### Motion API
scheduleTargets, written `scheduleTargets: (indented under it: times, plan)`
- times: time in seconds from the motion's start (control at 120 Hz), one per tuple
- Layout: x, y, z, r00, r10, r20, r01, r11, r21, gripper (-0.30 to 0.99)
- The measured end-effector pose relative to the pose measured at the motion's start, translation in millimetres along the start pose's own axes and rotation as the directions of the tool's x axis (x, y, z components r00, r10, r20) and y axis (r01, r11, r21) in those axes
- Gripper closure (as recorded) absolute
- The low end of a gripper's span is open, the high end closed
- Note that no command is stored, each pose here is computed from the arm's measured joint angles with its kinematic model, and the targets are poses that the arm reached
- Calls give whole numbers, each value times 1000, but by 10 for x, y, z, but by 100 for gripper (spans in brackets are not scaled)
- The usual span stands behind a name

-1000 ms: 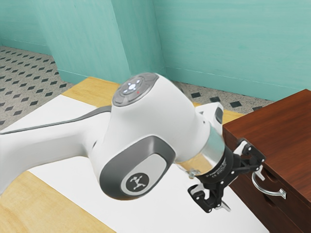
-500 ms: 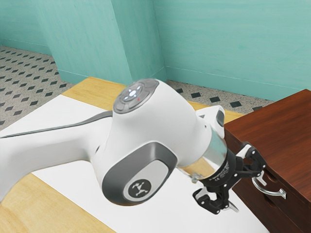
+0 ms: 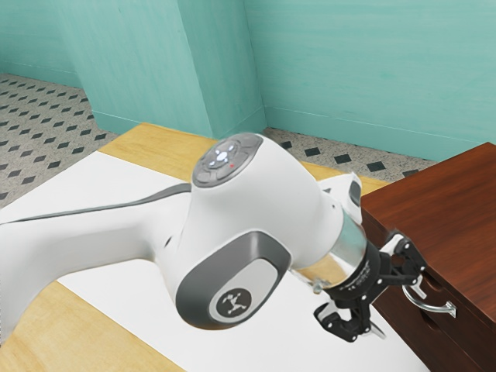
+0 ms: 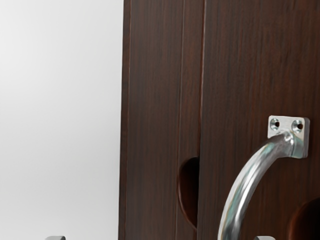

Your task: Pull the drawer handle with one arm to open the drawer

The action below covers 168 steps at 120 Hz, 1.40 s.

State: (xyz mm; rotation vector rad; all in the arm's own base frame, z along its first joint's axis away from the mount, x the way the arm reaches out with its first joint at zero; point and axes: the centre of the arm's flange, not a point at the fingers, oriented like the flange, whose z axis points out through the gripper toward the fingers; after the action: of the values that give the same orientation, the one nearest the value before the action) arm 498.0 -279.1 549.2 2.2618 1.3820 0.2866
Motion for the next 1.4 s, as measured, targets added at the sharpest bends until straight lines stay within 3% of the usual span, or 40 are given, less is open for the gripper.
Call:
scheduleTargets:
  times: [0.408, 1.4]
  plan:
    - [27, -78, 94, 1000, -9, -1, 9, 999, 43, 27]
    - [6, -577, -332, 999, -2, -52, 9, 990, 142, 32]
